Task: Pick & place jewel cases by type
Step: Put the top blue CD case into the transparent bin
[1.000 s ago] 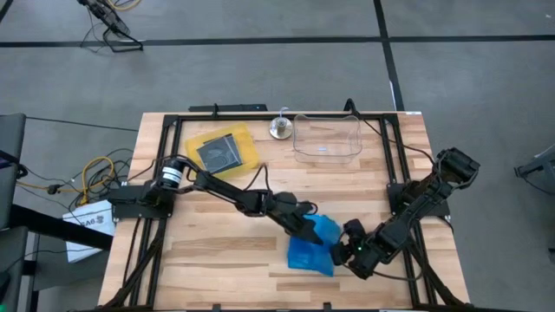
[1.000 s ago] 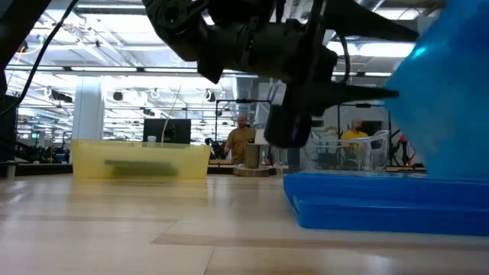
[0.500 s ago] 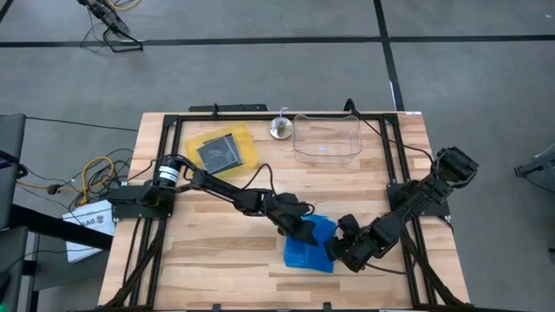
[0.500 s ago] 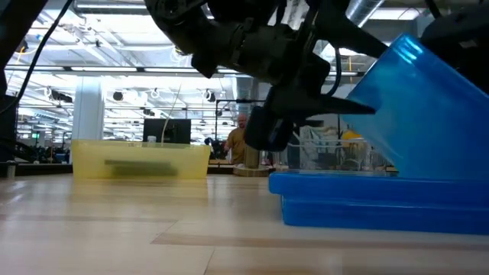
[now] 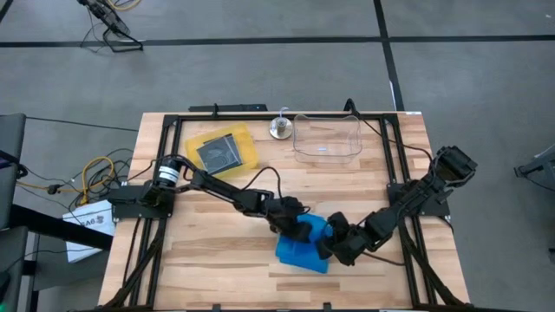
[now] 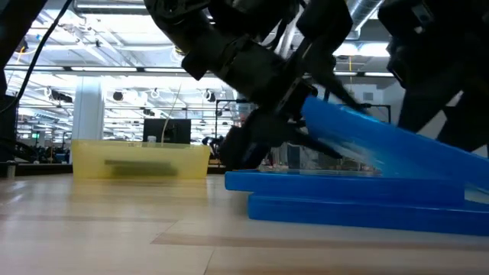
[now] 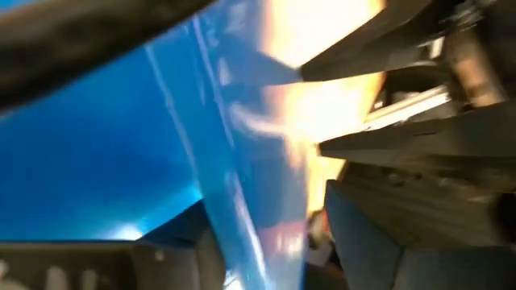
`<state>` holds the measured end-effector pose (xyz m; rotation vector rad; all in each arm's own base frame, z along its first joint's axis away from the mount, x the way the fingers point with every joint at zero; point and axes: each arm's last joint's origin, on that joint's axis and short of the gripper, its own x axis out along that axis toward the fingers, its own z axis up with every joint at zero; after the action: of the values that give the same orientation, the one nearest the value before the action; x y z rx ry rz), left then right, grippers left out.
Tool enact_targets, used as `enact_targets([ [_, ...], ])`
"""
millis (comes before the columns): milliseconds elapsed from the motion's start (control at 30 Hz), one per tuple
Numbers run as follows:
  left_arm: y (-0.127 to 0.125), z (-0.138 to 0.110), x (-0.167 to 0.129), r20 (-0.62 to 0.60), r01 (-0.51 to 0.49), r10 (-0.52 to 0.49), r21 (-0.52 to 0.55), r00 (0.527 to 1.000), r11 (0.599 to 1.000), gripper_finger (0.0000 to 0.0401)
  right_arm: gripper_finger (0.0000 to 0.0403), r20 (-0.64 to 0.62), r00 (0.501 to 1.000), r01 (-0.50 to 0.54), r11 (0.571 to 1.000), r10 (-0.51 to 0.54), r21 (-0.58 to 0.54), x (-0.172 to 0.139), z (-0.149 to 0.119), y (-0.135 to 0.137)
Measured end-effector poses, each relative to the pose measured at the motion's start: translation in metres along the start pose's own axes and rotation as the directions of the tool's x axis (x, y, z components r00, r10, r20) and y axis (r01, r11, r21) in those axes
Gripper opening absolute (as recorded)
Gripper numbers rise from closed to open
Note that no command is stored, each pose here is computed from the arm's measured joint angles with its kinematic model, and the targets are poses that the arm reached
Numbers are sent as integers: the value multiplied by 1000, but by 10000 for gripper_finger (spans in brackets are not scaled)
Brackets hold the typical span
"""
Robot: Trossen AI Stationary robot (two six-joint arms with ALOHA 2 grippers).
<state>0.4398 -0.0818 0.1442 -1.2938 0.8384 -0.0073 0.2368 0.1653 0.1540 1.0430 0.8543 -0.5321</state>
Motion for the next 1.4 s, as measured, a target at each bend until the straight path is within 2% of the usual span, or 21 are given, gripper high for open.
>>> enact_targets([
  [133,4,-2,0,-13,-40,40,27,999,999,118,204,0,1000,-21,1000,21,-17,1,4,3],
  [300,3,0,0,-15,-25,26,65,1000,998,27,205,-37,999,-32,999,31,-6,2,5,5],
  [467,3,2,-2,-34,-19,22,83,999,996,26,205,-82,988,-135,989,131,-57,1,7,15],
  [567,4,4,-3,-56,-12,18,102,998,995,28,205,-114,963,-254,963,244,-86,0,9,27],
  [633,4,4,-3,-72,-4,13,125,997,992,21,205,-131,929,-363,923,347,-127,-5,11,37],
  [733,4,3,-3,-95,5,9,144,995,990,21,205,-178,851,-522,831,494,-192,-11,16,52],
  [833,4,3,-3,-112,12,5,146,994,989,21,205,-257,773,-632,739,581,-231,-21,20,61],
  [967,3,2,-3,-153,43,-19,152,988,987,21,205,-419,700,-703,661,579,-263,-31,19,61],
  [1100,-5,-1,-10,-166,56,-26,179,986,982,21,205,-607,565,-797,560,559,-226,-50,12,61],
  [1233,-21,-3,-30,-134,41,-9,235,991,971,21,205,-692,462,-858,478,555,-189,-76,3,61],
  [1333,-30,-6,-52,-70,-45,67,283,995,958,21,205,-715,448,-866,458,536,-199,-94,-1,56],
  [1400,-36,-7,-69,-18,-109,121,317,992,942,21,205,-715,470,-852,477,518,-215,-102,-2,51],
])
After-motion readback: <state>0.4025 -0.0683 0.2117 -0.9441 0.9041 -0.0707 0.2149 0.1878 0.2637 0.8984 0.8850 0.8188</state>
